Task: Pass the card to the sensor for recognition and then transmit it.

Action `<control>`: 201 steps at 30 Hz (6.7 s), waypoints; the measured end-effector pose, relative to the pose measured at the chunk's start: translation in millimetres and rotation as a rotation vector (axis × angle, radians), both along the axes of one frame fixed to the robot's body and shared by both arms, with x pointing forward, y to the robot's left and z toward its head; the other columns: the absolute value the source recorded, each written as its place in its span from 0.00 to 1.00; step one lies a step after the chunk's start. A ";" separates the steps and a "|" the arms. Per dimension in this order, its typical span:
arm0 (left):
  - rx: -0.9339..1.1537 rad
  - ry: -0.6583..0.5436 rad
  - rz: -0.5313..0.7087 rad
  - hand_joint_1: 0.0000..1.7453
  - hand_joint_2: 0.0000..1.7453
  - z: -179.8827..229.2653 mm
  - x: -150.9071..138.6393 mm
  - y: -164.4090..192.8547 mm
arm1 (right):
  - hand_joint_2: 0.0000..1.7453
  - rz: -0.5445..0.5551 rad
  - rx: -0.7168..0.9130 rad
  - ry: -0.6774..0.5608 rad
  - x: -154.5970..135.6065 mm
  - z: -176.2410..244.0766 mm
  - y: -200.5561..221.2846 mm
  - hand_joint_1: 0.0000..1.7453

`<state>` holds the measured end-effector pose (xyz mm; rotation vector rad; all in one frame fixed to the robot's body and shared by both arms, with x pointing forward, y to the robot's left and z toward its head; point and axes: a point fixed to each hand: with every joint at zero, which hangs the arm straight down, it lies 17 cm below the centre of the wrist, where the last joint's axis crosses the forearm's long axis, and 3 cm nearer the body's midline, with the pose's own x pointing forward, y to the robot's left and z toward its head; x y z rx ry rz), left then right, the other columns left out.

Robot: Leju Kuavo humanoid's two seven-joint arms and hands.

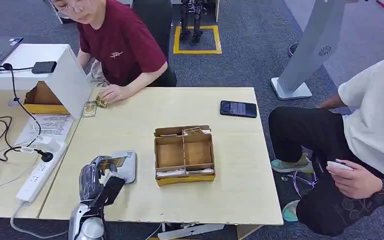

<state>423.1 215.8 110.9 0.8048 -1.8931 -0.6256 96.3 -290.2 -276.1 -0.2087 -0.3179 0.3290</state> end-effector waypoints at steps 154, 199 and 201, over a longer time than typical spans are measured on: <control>-0.034 0.402 0.218 1.00 1.00 -100.0 52.0 102.4 | 0.00 0.104 0.033 0.000 -1.5 0.1 20.0 0.00; -0.611 0.354 0.073 1.00 1.00 -83.6 42.0 94.2 | 0.00 0.114 0.037 -0.006 -0.1 0.6 23.4 0.00; -0.685 0.302 0.082 1.00 1.00 -70.5 41.7 100.6 | 0.00 0.118 0.038 -0.005 -0.2 0.6 24.6 0.00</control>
